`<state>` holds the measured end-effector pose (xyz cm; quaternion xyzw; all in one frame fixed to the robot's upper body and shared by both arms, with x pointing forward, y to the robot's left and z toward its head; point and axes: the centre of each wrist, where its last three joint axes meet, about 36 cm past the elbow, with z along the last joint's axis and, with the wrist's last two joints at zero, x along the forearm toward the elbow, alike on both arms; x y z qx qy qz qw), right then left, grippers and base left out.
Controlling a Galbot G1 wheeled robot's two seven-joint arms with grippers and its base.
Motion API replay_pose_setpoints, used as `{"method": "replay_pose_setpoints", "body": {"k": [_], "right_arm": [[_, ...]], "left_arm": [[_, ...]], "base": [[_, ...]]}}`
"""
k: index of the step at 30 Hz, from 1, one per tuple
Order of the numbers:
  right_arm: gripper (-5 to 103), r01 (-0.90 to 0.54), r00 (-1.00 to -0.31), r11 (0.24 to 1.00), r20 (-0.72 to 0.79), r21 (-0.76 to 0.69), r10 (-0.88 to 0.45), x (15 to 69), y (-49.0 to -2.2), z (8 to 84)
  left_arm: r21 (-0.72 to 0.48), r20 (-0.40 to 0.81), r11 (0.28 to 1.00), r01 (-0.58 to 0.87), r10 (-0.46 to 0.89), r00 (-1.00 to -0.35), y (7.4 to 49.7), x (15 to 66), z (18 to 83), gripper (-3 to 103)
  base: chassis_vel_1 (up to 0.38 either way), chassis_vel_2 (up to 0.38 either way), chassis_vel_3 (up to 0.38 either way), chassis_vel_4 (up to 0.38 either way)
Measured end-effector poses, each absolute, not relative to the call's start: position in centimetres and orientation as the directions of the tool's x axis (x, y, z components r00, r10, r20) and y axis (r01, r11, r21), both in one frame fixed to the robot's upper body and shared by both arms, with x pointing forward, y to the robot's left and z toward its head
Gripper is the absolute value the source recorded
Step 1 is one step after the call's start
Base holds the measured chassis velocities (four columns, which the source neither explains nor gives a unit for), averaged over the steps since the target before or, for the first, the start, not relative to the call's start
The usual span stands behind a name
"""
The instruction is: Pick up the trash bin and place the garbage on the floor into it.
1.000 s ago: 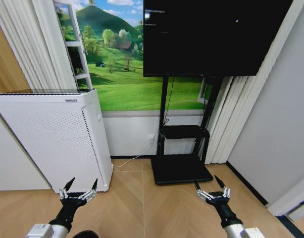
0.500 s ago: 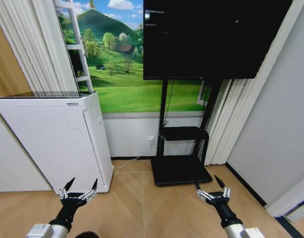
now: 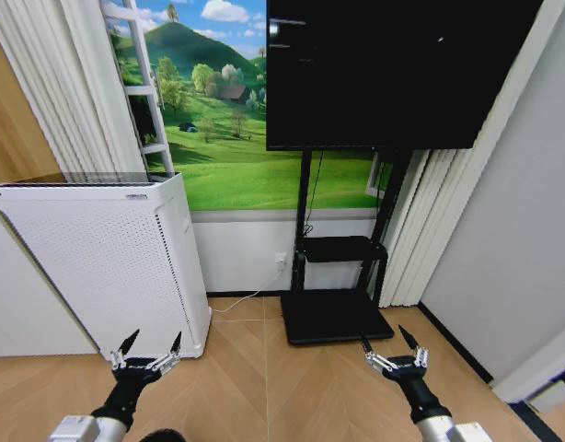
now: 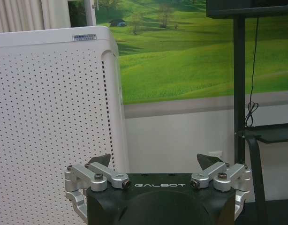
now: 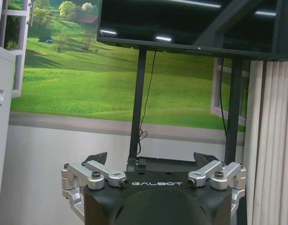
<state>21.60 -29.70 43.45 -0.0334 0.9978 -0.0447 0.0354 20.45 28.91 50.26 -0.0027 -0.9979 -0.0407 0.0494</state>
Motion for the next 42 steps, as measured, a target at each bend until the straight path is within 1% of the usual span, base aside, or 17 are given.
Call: {"method": "replay_pose_setpoints", "body": {"k": [11,17,42], "right_arm": [[100,-0.063,-0.995,0.994,-0.068,-0.092,-0.070,21.60,-29.70,43.44],[100,-0.064,-0.995,0.994,-0.068,-0.091,-0.070,21.60,-29.70,43.44],[100,-0.064,-0.995,0.994,-0.067,-0.091,-0.070,21.59,-29.70,43.43]], "left_arm": [[0.081,0.099,0.997,0.009,0.001,-0.995,28.91,20.45,50.26,100],[0.081,0.099,0.997,0.009,0.001,-0.995,28.91,20.45,50.26,100],[0.081,0.099,0.997,0.009,0.001,-0.995,28.91,20.45,50.26,100]], "base": [[0.185,-0.191,-0.193,0.196],[0.280,-0.283,-0.309,0.283],[0.343,-0.339,-0.345,0.347]]}}
